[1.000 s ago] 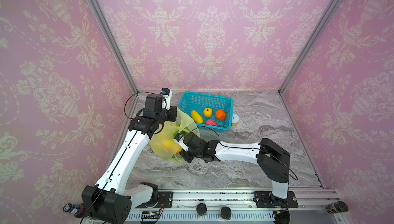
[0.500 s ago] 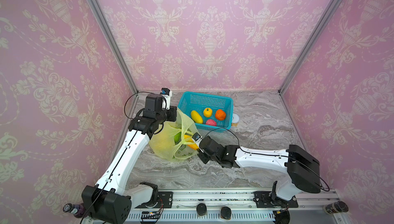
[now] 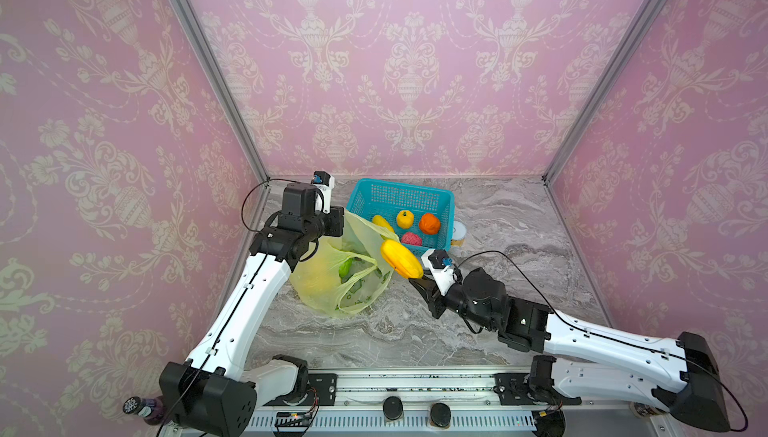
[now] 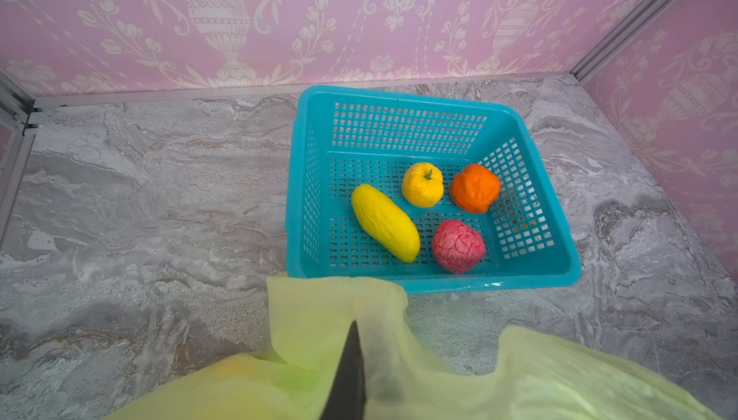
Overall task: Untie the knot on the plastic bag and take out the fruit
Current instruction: 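Grasp the long yellow-orange fruit and lift it out of the bag, then carry the long fruit into the teal basket and open the right gripper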
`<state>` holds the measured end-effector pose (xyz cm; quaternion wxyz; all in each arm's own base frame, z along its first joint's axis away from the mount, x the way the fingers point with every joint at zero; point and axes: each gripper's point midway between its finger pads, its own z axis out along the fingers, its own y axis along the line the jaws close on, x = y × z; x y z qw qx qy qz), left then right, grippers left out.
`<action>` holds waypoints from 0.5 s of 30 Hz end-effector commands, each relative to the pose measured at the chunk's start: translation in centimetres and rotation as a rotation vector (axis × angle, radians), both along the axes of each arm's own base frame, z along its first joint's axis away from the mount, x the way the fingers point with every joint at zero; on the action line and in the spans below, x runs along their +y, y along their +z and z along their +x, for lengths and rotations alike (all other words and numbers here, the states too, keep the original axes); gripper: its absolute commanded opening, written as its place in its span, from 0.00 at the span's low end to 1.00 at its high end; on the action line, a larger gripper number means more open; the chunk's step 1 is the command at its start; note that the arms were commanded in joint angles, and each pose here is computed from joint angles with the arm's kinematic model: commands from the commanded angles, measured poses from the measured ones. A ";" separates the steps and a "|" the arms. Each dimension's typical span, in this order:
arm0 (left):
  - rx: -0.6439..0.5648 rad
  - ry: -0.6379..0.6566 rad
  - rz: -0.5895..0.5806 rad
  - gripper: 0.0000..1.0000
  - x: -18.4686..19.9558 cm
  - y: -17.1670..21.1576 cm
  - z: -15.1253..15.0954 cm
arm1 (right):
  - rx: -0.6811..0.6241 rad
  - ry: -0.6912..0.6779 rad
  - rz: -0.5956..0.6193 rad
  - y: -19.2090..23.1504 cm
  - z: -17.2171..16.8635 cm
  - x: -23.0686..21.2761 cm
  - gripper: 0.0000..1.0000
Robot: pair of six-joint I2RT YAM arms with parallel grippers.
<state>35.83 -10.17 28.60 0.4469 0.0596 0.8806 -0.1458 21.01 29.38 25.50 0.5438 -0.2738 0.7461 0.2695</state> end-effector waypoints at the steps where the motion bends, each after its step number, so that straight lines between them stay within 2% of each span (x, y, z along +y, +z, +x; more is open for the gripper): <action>1: 0.017 0.026 -0.007 0.00 0.4 -0.3 0.1 | -0.025 -0.127 0.094 1.6 2.3 -2.9 0.00; 3: 0.017 0.024 -0.009 0.00 0.4 -0.3 0.2 | 0.010 -0.196 0.121 1.5 4.3 -4.6 0.00; 6: 0.019 0.023 -0.010 0.00 0.3 -0.3 0.2 | 0.102 -0.303 0.100 0.0 7.9 -6.3 0.00; 15: 0.030 0.017 -0.014 0.00 0.1 -0.7 0.3 | 0.405 -0.435 -0.072 -8.0 18.9 -5.3 0.00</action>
